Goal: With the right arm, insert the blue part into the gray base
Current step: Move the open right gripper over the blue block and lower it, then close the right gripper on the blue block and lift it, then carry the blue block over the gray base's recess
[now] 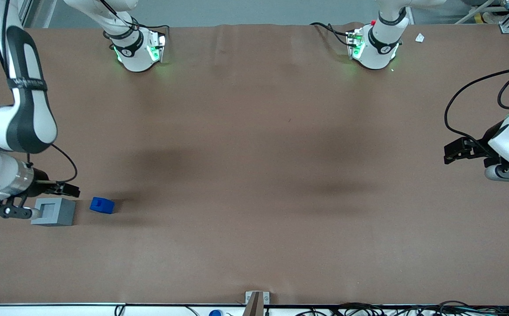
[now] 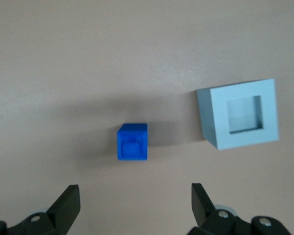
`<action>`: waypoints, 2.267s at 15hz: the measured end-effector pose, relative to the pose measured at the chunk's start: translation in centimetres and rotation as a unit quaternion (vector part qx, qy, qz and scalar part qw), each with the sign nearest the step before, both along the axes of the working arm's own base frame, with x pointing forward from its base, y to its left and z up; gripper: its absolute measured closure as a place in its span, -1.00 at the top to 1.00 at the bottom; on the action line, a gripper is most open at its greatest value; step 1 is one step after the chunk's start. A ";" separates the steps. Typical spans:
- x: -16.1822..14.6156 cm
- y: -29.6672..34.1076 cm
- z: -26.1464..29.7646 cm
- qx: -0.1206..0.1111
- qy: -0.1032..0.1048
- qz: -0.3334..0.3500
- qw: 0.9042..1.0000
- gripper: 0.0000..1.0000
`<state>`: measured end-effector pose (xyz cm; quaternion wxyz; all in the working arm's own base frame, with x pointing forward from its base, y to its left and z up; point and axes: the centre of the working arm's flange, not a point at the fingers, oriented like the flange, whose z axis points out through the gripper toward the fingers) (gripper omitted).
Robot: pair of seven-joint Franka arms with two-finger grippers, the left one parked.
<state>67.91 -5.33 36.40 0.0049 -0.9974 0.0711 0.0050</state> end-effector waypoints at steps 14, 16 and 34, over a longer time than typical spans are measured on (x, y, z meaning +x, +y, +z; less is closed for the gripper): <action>1.4 0.4 -12.2 0.021 0.008 -0.015 1.000 1.00; 1.3 0.3 -13.1 0.021 0.008 -0.015 1.000 1.00; 3.0 -3.2 -5.5 0.015 0.057 0.027 0.998 0.02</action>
